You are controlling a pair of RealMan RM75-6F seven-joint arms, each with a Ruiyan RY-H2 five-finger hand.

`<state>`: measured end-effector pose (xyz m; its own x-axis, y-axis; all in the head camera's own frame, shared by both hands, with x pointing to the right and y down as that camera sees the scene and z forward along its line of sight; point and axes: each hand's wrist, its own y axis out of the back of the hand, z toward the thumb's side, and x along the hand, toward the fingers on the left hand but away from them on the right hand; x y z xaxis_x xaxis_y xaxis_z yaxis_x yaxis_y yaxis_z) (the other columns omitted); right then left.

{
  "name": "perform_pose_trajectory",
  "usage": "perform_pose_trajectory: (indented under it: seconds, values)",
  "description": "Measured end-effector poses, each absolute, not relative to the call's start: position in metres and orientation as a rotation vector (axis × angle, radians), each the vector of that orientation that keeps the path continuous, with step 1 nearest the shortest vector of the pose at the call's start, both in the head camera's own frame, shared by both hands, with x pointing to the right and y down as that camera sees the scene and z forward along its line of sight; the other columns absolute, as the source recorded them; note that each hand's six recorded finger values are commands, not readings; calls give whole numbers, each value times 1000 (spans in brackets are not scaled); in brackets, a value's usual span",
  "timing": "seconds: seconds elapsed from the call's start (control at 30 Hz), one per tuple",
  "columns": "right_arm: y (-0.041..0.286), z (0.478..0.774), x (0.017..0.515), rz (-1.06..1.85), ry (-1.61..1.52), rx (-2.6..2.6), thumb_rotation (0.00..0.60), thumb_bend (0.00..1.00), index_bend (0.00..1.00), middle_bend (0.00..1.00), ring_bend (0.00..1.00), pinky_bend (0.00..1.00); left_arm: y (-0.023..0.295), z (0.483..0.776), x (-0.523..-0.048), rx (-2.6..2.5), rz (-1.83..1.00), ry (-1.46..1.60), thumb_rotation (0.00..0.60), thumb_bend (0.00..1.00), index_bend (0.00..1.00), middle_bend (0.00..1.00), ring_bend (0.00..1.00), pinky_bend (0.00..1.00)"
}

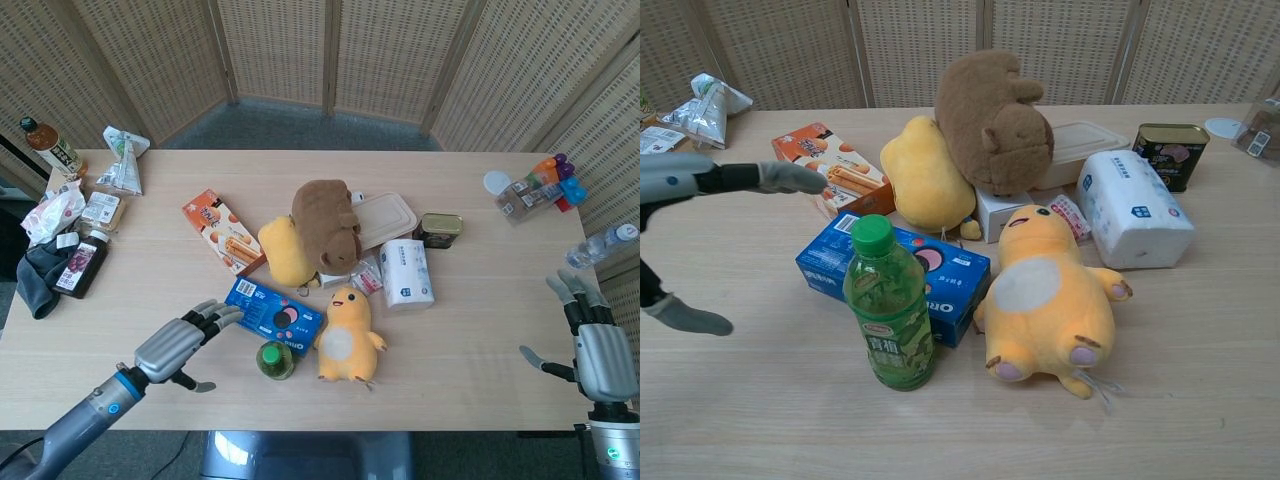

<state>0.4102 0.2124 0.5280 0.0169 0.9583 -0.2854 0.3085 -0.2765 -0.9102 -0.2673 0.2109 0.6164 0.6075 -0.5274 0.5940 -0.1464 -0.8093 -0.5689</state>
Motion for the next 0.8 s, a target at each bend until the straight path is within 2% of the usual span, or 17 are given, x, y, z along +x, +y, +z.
perform_pose_trajectory:
  seconds: [0.27,0.57,0.63,0.67,0.73,0.8]
  values:
    - [212,527,410,1276,-1313,-1652,600,0,112,0,0,0,224,649,-223,-2423,-1073,519,600,0,0,0,0,0]
    - [209,523,414,1268,-1339,-1654,600,0,111,0,0,0,230,670,-196,-2452,-1072,564,600,0,2,0,0,0]
    - [209,523,414,1266,-1342,-1655,600,0,111,0,0,0,230,673,-192,-2456,-1068,591,600,0,99,40,10,48]
    - [209,523,414,1266,-1343,-1656,600,0,112,0,0,0,231,675,-189,-2461,-1066,615,600,0,196,107,44,102]
    - [209,523,414,1266,-1345,-1659,600,0,113,0,0,0,231,678,-185,-2465,-1060,654,600,0,420,321,194,225]
    - [209,522,414,1265,-1347,-1660,600,0,113,0,0,0,231,681,-180,-2470,-1044,709,600,8,636,543,389,324]
